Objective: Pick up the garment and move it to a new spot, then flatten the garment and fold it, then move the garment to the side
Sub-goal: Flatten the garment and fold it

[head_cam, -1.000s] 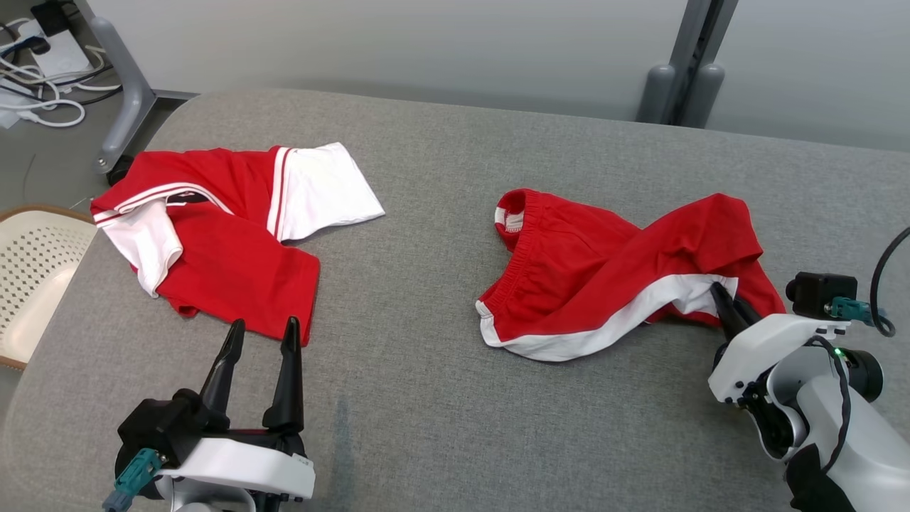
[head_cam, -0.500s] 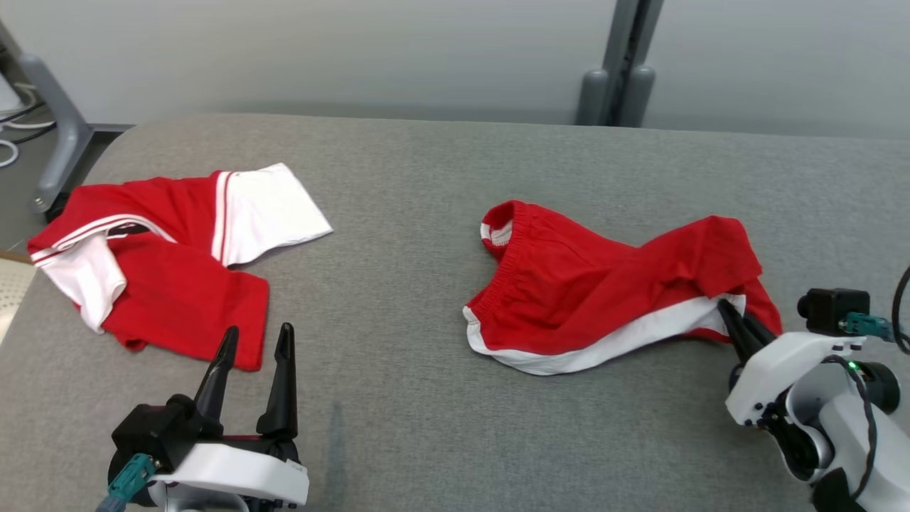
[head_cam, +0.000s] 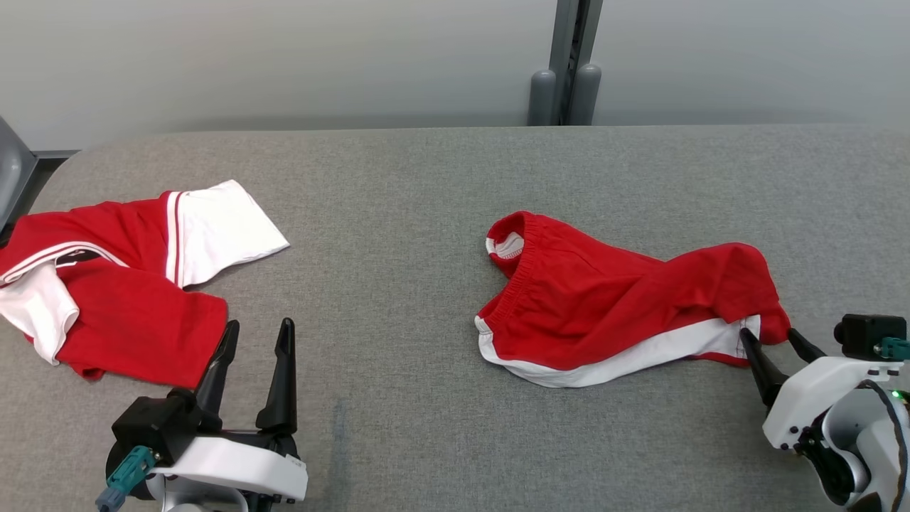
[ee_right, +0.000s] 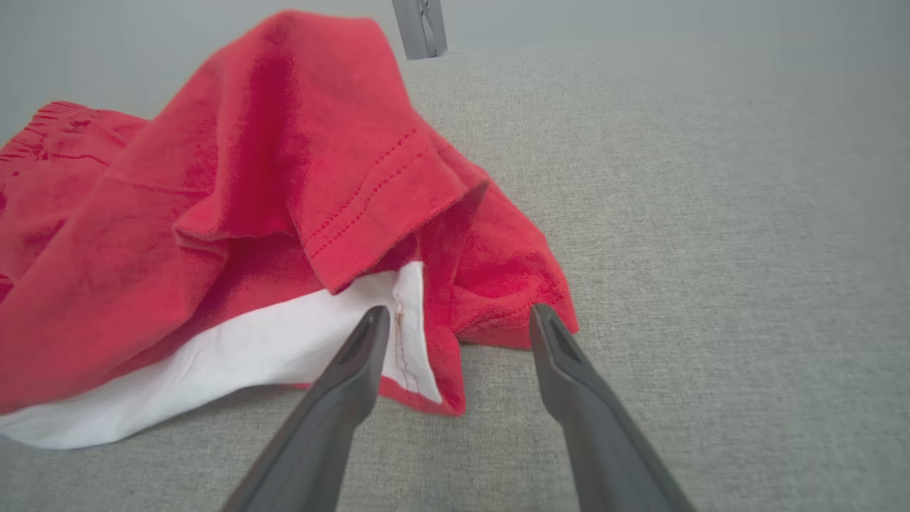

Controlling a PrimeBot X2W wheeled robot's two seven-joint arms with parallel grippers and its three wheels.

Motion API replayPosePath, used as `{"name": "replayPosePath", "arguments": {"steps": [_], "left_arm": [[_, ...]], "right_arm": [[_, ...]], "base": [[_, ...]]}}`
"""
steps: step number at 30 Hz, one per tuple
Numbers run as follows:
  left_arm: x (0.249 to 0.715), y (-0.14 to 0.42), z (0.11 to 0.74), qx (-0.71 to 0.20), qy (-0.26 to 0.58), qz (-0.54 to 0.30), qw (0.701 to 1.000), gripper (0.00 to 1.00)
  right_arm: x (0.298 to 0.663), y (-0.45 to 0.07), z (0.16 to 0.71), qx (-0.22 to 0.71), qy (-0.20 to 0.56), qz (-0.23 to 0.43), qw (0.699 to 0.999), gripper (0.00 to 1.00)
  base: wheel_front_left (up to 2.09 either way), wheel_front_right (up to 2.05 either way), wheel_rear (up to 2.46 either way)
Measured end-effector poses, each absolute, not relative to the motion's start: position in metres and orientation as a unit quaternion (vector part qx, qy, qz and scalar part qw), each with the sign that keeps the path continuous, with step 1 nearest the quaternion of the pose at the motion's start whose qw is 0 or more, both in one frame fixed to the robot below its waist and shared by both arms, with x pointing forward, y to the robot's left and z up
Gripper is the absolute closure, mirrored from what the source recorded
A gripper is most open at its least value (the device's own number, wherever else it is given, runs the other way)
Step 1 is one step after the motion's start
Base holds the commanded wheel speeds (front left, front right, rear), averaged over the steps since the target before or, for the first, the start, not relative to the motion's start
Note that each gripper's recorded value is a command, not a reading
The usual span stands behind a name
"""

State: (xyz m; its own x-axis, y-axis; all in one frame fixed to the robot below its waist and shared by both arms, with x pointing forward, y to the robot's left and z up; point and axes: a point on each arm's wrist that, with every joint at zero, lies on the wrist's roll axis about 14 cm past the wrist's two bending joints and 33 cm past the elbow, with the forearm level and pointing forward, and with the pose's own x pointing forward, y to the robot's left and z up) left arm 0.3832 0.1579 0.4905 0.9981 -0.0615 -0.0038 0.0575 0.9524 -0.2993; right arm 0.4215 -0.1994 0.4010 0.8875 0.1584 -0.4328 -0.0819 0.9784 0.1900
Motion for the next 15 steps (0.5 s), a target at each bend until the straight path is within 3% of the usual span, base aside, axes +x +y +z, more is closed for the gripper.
{"name": "replayPosePath", "arguments": {"steps": [7, 15], "left_arm": [[0.384, 0.152, 0.493, -0.152, 0.005, -0.041, 0.988, 0.00], [0.382, 0.150, 0.497, -0.150, 0.004, -0.045, 0.988, 0.00]], "right_arm": [[0.414, -0.218, 0.404, 0.082, 0.219, 0.036, 0.972, 0.00], [0.424, -0.210, 0.450, 0.107, 0.096, 0.032, 0.989, 0.00]], "base": [[0.00, 0.00, 0.00], [0.00, 0.00, 0.00]]}}
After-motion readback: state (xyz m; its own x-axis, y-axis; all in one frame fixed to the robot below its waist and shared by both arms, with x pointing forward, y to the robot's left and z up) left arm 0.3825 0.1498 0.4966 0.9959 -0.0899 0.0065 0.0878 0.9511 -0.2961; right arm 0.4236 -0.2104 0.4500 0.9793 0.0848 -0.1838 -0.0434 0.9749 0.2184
